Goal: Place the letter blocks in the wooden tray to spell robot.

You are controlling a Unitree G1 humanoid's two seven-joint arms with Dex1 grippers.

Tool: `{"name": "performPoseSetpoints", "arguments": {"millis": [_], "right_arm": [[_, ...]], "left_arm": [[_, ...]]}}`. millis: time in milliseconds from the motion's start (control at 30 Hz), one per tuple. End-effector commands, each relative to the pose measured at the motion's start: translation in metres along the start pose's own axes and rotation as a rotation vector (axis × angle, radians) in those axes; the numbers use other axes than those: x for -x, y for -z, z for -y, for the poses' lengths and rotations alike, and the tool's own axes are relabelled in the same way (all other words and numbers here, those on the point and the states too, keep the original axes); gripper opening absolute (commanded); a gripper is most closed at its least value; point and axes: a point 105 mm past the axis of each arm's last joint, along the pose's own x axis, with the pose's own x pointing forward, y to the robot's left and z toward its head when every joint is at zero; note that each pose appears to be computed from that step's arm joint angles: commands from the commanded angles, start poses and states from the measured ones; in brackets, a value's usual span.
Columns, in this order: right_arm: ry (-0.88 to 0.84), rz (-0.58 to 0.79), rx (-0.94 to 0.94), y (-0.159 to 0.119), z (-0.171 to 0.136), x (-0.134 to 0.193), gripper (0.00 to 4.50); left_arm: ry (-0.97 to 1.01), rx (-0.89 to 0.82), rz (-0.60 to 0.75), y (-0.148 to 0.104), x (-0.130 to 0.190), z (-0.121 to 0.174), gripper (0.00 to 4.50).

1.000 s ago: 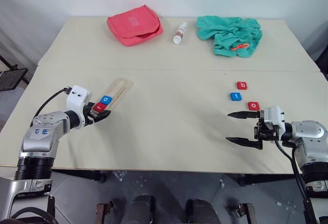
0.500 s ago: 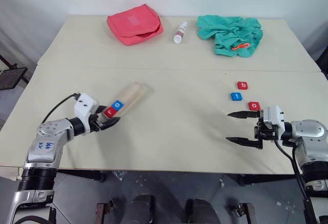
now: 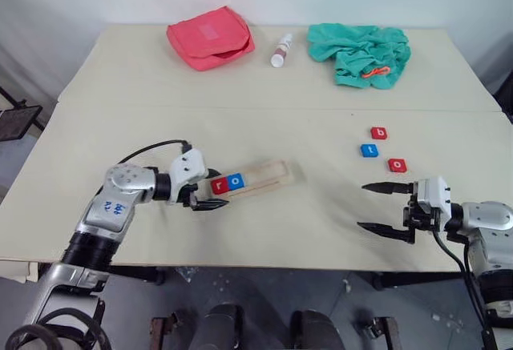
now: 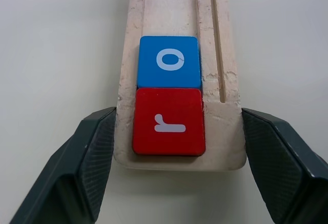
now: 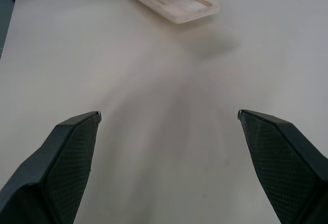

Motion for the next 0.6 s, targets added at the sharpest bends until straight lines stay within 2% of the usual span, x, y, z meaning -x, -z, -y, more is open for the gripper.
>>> {"name": "performPoseSetpoints", "arguments": {"millis": [33,267,600], "right_arm": [[0.052,0.028,0.036,-0.012,0.003,0.008,4.50],[0.130,0.015,0.034,-0.011,-0.005,0.025,4.50],[0.168,0.032,0.039,-0.014,-0.009,0.030,4.50]], "left_arm": [[0.055,-0.064,0.010,-0.012,-0.009,0.001,3.40],[0.195,-0.111,0.011,-0.023,-0.045,0.011,3.40],[0.254,-0.107,-0.015,-0.031,-0.066,0.018,3.40]]}}
